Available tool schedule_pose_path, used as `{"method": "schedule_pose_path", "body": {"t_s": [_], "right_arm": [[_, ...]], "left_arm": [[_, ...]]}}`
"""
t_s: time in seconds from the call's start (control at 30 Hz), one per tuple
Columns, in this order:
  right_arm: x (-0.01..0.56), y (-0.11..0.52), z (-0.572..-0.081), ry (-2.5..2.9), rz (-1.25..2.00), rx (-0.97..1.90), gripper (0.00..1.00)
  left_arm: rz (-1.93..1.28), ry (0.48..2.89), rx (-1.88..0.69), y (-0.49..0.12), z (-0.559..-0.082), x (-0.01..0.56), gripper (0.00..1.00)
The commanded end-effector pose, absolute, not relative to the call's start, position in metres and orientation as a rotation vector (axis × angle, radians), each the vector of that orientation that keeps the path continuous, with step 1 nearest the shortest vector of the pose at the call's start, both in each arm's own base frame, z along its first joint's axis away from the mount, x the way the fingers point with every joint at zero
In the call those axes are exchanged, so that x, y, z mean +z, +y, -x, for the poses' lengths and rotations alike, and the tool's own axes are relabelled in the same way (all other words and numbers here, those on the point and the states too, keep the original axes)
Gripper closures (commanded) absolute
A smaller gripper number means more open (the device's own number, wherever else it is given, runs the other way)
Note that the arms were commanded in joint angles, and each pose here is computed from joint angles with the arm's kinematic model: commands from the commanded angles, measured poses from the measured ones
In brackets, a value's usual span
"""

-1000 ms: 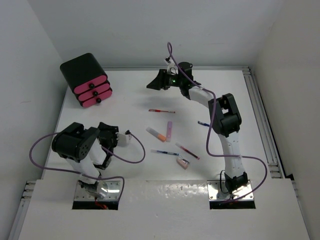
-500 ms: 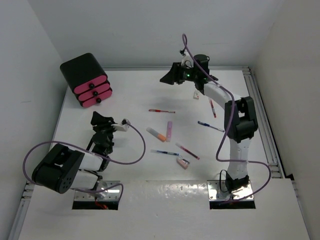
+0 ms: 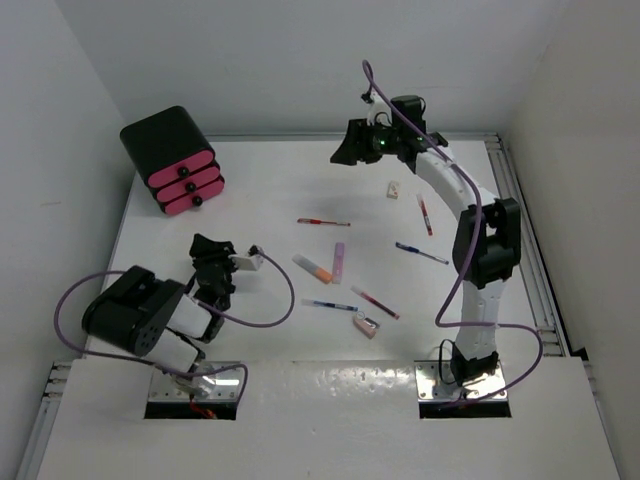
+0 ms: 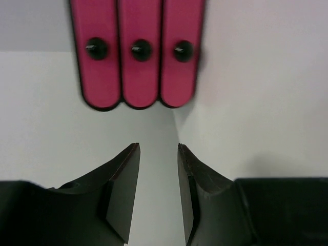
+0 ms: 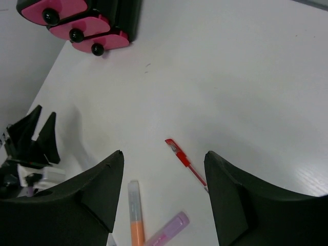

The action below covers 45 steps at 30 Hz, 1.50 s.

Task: Sort the stationery into containers
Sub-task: Open the drawer

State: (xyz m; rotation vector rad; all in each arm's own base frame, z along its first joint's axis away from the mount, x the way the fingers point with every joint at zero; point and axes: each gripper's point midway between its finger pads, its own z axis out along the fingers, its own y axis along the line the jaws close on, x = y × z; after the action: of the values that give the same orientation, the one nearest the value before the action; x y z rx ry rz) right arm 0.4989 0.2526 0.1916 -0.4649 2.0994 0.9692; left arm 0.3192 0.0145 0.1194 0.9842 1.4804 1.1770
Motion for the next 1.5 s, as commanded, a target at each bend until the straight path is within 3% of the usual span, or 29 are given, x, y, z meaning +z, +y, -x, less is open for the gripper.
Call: {"method": "schedule_pose_path", "body": {"t_s": [0.0,0.37,0.7,0.97,1.47], "right_arm": [[0.191,0.245,-0.504,2.147,0.479,0.892,0.36],[0.184,0.237,-0.519,2.209,0.454,0.819,0.36],[0.187,0.234,-0.516,2.245,0.475,0.760,0.35],[0.188,0.202,-0.514,2.291,0.543,0.543,0.32],[0.183,0.150,-0.514,2.338,0.713,0.181,0.30]], "left_arm": [[-0.698,1.292,1.177,0.017,-0.330,0.177,0.58],[-0.628,1.292,1.264,0.024,-0.388,0.167,0.56],[-0.853,1.288,1.245,0.004,-0.406,0.160,0.52],[-0.786,1.185,1.311,0.000,-0.404,0.170,0.52],[-0.688,1.255,1.327,0.026,-0.434,0.146,0.53]]}}
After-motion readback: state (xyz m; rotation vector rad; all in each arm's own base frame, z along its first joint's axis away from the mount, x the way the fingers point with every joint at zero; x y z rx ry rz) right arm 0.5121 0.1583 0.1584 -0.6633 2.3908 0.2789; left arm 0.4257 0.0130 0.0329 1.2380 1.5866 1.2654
